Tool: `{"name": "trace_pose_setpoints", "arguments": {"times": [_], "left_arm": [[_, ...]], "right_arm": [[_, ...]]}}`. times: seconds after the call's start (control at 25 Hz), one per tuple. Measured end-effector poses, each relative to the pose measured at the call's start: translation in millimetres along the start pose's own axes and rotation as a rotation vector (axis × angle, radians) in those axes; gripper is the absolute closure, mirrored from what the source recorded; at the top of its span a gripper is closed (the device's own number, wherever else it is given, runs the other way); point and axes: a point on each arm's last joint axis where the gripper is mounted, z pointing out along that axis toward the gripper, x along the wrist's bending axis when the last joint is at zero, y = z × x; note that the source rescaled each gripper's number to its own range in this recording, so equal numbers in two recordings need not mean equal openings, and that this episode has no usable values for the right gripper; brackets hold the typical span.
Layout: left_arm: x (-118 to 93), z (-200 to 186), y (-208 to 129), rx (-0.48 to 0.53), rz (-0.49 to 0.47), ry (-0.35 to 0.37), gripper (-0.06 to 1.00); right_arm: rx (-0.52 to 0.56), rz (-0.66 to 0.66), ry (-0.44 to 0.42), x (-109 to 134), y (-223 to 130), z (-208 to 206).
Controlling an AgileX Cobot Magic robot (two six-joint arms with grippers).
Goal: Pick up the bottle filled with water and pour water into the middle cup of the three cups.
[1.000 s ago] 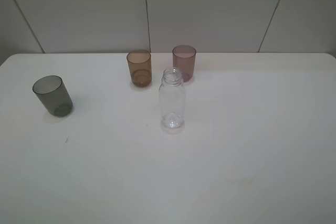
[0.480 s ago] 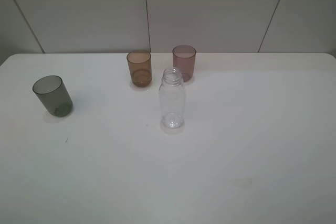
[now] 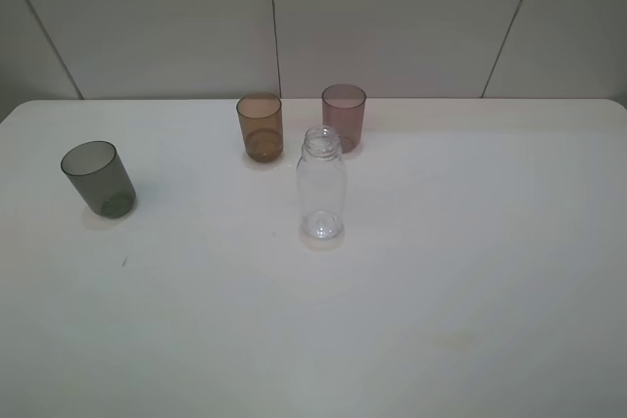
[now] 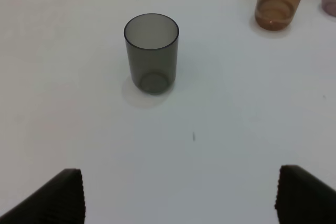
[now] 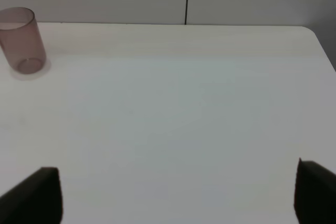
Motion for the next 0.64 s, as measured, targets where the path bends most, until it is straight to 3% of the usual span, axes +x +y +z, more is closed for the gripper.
{"name": "trace_pose_setpoints", "arguments": {"times": [0.64], "left_arm": [[0.0, 0.0, -0.1, 0.001, 0.000, 0.000, 0.08]], "right_arm": [[0.000, 0.000, 0.000, 0.0, 0.0, 0.0]]}}
